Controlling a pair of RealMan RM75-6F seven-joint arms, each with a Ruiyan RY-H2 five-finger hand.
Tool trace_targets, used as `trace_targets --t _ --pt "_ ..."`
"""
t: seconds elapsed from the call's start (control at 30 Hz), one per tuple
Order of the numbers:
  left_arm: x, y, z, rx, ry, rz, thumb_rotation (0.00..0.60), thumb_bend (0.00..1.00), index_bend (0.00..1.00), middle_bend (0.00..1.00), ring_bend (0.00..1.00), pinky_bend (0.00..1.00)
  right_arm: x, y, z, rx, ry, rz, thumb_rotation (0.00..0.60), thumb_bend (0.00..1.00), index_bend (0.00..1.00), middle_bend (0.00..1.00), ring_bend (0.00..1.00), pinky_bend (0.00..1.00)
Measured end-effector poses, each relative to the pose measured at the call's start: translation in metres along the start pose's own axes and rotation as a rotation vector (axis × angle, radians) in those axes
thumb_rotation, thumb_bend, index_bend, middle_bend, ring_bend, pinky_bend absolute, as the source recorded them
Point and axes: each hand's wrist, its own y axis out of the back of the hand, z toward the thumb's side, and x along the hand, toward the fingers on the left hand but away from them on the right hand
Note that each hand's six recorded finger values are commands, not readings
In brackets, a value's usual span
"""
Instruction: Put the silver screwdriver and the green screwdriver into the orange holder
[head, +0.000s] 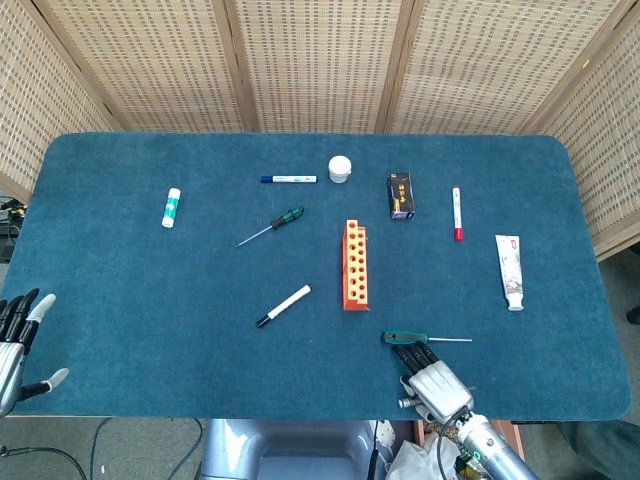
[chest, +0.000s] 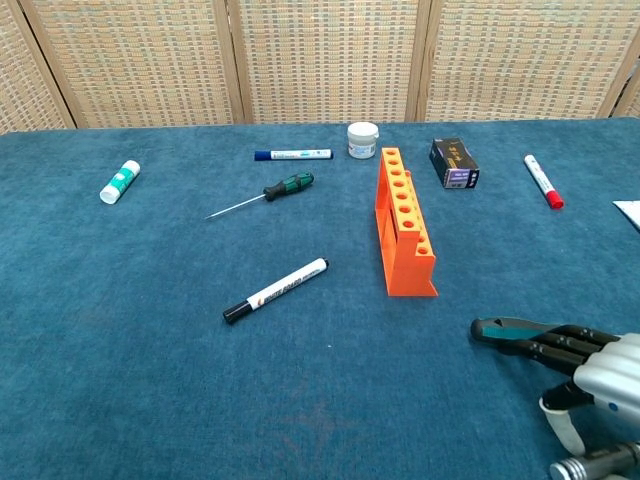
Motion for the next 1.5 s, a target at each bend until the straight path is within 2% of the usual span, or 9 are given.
trace_targets --t 0.33,0.63,1.03,1.5 --pt "0.000 0.000 0.000 -0.001 0.002 -0.001 0.600 0.00 0.00 0.00 0.00 0.00 0.000 0.007 0.003 -0.037 0.015 -0.048 0.600 0.33 0.63 0.00 0.00 0.00" --pt "0.000 0.000 0.000 -0.004 0.003 -0.003 0.600 0.00 0.00 0.00 0.00 0.00 0.004 0.034 0.000 -0.147 0.039 -0.122 0.600 0.34 0.64 0.03 0.00 0.00" --pt "-0.002 0.003 -0.002 -0.013 0.006 0.003 0.600 0.00 0.00 0.00 0.00 0.00 0.012 0.109 -0.013 -0.357 0.060 -0.259 0.600 0.35 0.64 0.07 0.00 0.00" --pt "-0.004 0.010 0.002 0.000 -0.017 0.051 0.600 0.00 0.00 0.00 0.00 0.00 -0.008 0.204 -0.031 -0.758 0.109 -0.344 0.600 0.36 0.64 0.11 0.00 0.00"
